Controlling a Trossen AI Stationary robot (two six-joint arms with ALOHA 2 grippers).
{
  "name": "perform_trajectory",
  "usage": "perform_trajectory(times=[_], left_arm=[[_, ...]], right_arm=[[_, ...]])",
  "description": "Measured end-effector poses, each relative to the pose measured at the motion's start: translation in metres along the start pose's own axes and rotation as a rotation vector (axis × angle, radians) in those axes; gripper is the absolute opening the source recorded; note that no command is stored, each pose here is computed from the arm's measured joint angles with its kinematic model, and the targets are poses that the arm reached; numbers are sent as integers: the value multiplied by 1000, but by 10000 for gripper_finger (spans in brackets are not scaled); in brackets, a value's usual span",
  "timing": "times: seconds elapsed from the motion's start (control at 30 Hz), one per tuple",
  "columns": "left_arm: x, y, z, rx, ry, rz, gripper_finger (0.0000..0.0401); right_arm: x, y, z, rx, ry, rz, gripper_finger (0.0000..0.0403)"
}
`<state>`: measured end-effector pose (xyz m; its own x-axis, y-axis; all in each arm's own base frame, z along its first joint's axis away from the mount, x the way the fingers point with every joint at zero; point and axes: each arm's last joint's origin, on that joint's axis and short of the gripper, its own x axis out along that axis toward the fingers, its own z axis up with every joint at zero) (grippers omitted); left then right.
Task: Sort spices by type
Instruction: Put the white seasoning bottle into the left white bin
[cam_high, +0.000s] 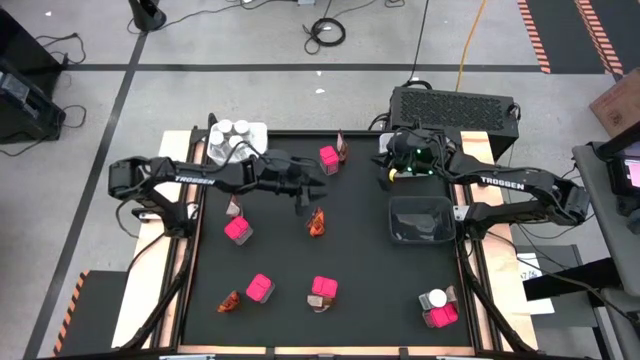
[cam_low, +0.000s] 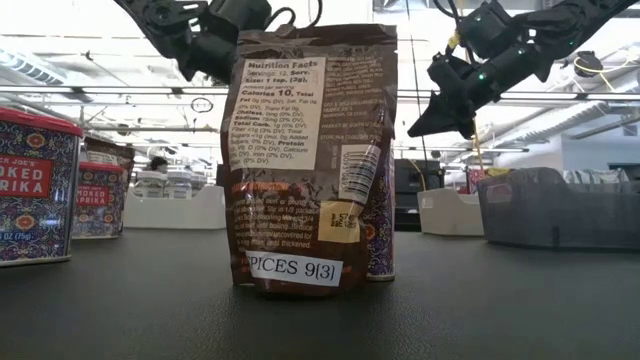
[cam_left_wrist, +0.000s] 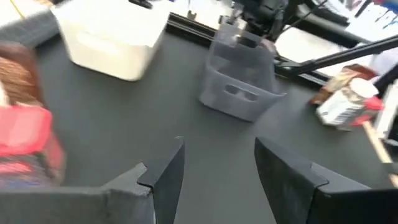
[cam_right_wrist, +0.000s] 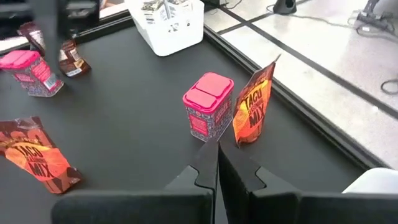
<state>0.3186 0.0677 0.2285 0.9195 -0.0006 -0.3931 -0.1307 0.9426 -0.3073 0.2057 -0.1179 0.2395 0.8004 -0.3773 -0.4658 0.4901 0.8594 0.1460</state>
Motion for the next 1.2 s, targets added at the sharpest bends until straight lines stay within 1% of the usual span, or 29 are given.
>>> perform_trajectory(times=[0.1, 0.2, 0.27, 0.37, 0.5, 0.63, 0.77, 0.87, 0.97, 1.07, 1.2], left_arm=[[2, -18, -1, -4, -5, -70, 196], [2, -36, 2, 31, -67, -136, 196], [3, -43, 1, 61, -82, -125, 196], [3, -48, 3, 73, -91, -107, 196], [3, -48, 3, 85, -83, -118, 196], [3, -49, 2, 100, -69, -129, 196], [9, -49, -1, 167, -72, -160, 196], [21, -52, -7, 187, -62, -211, 196], [43, -58, -9, 184, -24, -226, 196], [67, -69, 0, 195, -41, -235, 196], [98, -89, 14, 209, -90, -230, 196]], right_arm=[[0, 0, 0, -36, 0, 0, 8], [0, 0, -1, -87, 8, 2, 8], [0, 0, -2, -92, 17, 3, 8], [0, 0, -3, -93, 28, 3, 8], [0, 0, -3, -81, 36, 3, 8], [0, 0, -8, -79, 78, 0, 8], [-1, 0, -8, -97, 83, 0, 8], [-4, 0, -7, -139, 76, 2, 8], [-11, -1, -4, -152, 53, -6, 8], [-19, 0, 0, -164, 22, -8, 8], [-32, 1, 2, -232, 4, -1, 8]])
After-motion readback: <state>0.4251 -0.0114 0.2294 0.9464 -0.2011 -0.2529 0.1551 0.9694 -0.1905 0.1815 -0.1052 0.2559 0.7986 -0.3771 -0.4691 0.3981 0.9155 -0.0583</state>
